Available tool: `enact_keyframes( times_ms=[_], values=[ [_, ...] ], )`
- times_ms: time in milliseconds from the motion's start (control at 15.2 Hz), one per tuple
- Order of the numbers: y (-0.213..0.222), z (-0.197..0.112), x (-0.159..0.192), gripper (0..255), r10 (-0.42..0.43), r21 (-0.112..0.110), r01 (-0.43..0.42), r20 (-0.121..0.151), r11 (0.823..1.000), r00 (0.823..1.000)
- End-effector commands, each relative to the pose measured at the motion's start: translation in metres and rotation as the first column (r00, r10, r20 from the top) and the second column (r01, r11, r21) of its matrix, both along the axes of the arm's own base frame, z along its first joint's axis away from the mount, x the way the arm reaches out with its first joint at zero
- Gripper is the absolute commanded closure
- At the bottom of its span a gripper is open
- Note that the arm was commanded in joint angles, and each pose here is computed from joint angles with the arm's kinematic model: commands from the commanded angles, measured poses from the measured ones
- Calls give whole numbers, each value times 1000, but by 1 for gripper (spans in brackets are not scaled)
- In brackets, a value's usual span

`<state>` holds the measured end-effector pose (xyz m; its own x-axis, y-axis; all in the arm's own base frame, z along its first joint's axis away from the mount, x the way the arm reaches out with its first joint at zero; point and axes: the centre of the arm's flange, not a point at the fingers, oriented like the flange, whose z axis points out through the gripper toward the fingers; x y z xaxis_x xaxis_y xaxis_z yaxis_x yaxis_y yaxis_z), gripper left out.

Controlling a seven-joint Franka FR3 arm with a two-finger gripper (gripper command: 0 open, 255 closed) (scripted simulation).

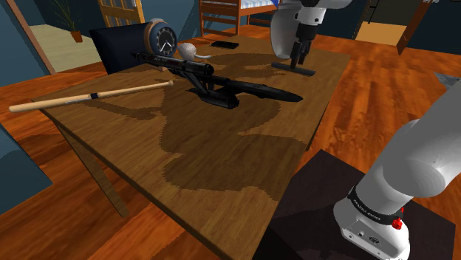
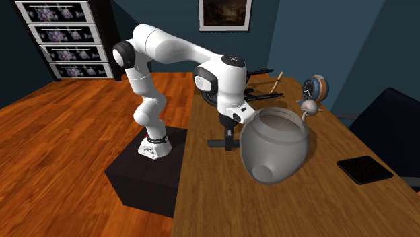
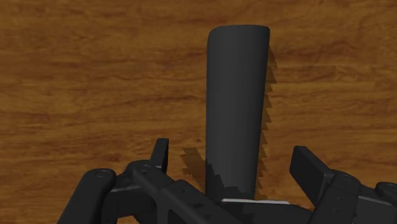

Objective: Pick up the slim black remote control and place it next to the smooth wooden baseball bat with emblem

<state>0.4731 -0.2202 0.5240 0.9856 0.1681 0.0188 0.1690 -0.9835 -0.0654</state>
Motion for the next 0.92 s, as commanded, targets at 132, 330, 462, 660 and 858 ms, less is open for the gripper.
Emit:
enact_keyframes(
  times_ms=[132,330,462,660,858],
  values=[
    [1,-7,-3,0,0,11,0,-32,1000,1000],
    [2,-8,-3,255,0,11,0,-32,1000,1000],
    [1,-7,-3,255,0,11,0,-32,1000,1000],
    [2,-6,-3,255,0,11,0,-32,1000,1000],
    [1,-7,-3,255,0,11,0,-32,1000,1000]
  ],
)
